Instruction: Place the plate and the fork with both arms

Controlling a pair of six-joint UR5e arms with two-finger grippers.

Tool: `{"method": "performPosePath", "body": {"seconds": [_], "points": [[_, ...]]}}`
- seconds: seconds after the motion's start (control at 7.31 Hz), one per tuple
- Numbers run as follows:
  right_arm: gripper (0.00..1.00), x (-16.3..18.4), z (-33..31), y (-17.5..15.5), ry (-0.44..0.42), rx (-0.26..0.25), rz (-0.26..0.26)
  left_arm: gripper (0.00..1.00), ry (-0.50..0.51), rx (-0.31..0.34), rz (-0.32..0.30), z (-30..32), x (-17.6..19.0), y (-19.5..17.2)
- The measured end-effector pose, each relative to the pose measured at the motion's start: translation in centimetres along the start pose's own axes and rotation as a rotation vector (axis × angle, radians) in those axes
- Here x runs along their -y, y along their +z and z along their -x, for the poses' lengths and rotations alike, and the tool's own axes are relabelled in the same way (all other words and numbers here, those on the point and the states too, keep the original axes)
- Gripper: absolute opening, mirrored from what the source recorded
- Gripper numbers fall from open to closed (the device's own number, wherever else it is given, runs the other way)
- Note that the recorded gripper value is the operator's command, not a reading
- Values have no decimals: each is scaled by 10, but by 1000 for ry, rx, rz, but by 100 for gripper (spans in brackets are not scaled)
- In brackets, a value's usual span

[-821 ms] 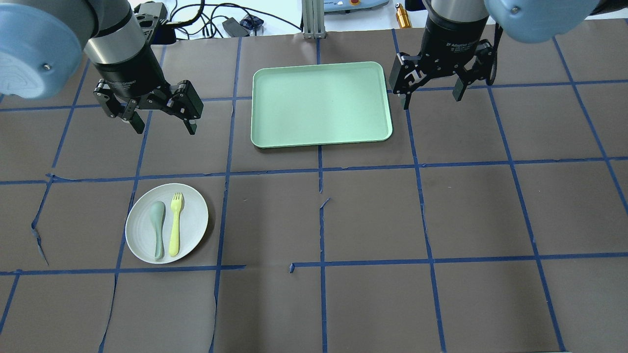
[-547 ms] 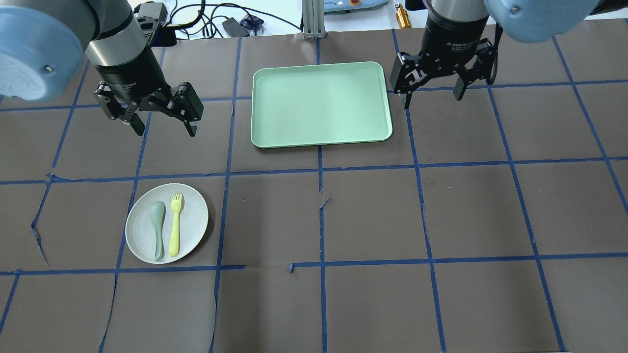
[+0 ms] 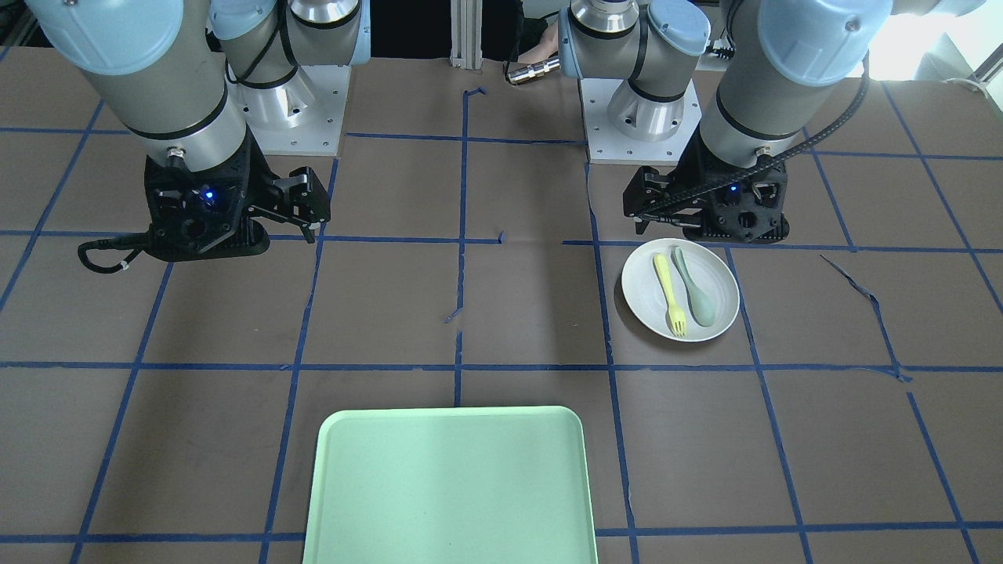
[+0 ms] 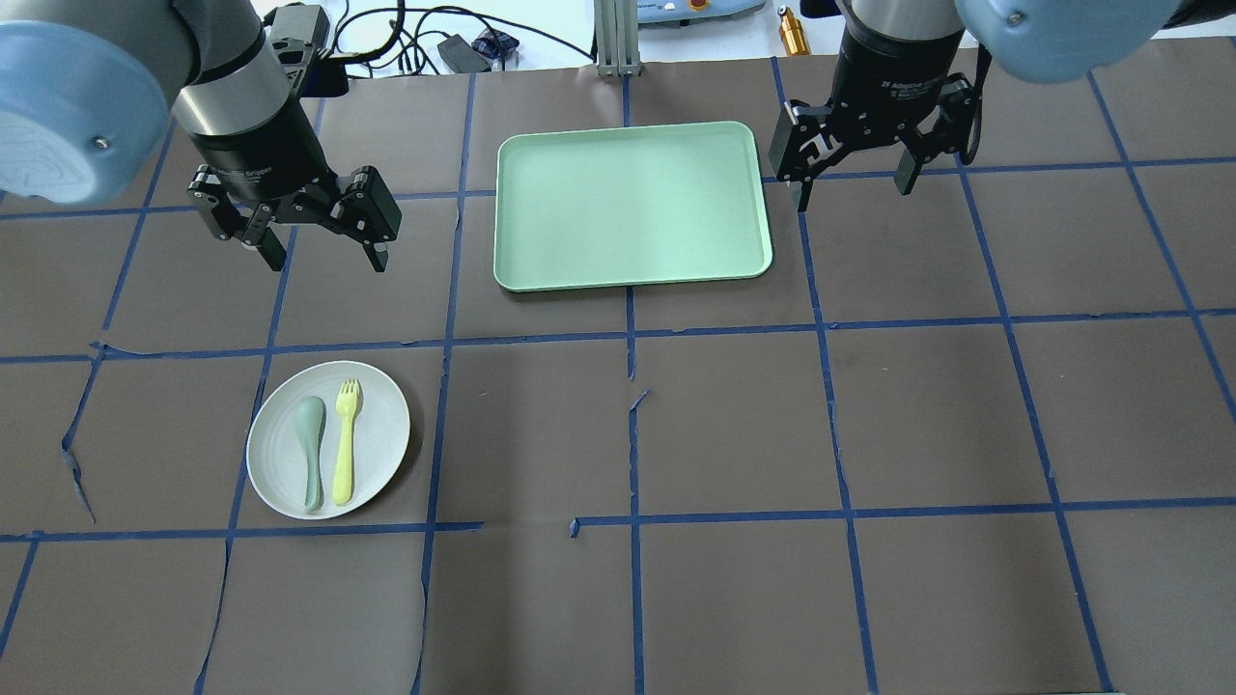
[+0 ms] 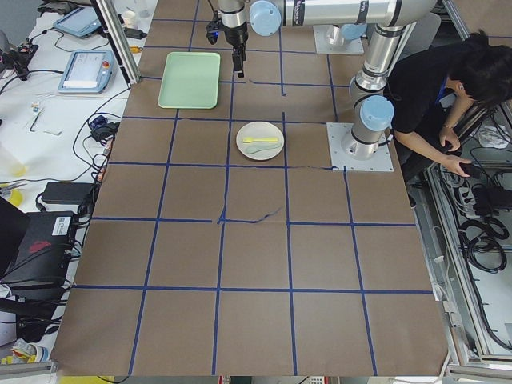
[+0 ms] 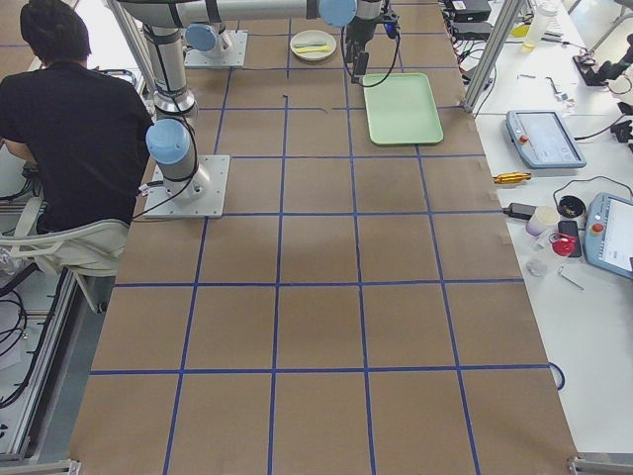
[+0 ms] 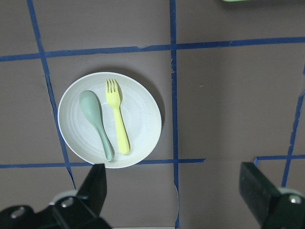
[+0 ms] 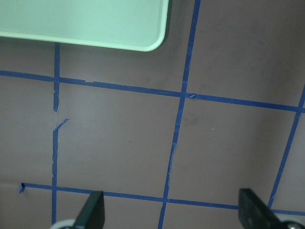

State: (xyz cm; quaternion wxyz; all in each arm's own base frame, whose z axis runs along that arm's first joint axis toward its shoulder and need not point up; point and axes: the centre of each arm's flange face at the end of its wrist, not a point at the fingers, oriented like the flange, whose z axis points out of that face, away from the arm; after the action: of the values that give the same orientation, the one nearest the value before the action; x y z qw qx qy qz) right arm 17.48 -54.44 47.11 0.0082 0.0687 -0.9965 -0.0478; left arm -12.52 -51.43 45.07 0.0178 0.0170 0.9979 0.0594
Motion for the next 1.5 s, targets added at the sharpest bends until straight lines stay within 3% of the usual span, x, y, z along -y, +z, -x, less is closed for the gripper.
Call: {"method": "performPosePath", "body": {"seconds": [1.5], "points": [[100,0,1,1,-1,2,1,100,-21,-2,7,2,1,3]]}}
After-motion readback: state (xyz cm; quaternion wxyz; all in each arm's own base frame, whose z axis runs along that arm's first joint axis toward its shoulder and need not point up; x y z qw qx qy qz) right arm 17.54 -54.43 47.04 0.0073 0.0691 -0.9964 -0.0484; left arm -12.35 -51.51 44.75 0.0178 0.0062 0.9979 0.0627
